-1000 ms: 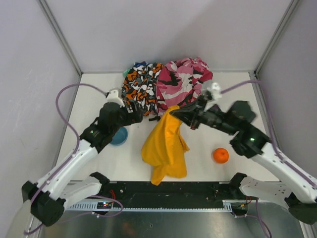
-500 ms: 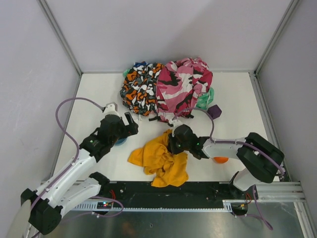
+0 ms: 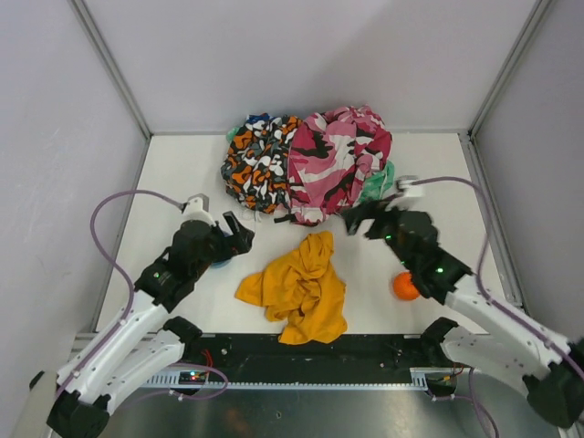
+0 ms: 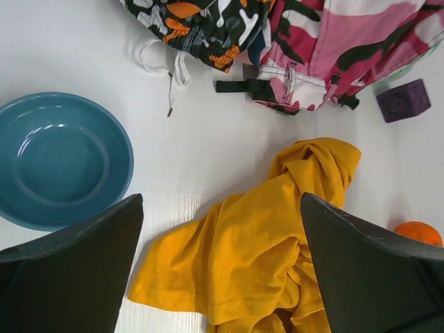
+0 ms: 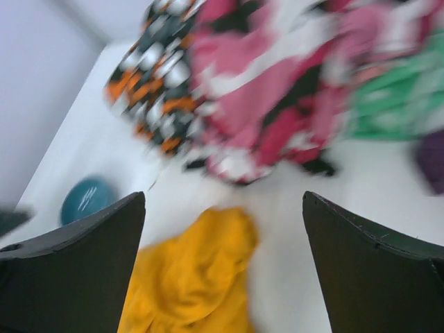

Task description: Pick out a specific cloth from the pile

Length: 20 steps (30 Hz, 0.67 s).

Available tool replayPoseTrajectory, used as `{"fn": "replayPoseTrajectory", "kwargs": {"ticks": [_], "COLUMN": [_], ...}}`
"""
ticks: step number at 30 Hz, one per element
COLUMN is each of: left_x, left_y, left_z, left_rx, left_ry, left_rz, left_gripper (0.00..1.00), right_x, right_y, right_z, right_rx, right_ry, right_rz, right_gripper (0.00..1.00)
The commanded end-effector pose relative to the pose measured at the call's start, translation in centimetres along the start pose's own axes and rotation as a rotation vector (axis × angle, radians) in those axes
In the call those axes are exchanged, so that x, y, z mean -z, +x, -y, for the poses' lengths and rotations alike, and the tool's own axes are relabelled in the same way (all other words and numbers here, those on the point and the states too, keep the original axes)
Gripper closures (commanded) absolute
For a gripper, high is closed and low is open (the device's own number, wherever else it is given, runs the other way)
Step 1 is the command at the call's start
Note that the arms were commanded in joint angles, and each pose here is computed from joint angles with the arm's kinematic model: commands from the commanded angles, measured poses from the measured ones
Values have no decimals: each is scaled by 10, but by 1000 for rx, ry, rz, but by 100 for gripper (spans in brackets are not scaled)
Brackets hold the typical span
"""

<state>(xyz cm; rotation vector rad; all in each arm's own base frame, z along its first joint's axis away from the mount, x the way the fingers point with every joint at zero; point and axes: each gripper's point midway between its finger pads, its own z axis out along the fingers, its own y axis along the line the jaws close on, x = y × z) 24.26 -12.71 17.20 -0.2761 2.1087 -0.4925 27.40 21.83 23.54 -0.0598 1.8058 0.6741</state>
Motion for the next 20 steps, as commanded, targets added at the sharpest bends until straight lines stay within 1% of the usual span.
{"fn": "replayPoseTrajectory", "kwargs": {"ticks": [1,2,4,7,12,16,20], "left_x": [11,12,14,14,13,13,15], "left_y": [-6,-6,-8,-8,-9,-15,-15], "left_z": [-5,-8,-13,-13,-7,-4,-2], "left_rx": [20,19,17,5,-9,-13,-10], "left_ry": [10,0,-18,-14,0,-5,6], "left_rz": [63,72,91,89,68,73,74], "left_gripper": [0,0,0,0,0,0,0], "right_x": [34,44,63,86,109,115,121], "right_y": [-32,-34,-32,-34,-46,-47,-56], "right_z": [102,127,159,186,193,193,187], "right_rx": [-91,-121,-169,-201,-239,-212,-214], "right_ry": [380,459,569,682,740,730,691], "right_rz": [98,110,123,160,266,295,363], "right_gripper": [1,1,1,1,1,1,1]}}
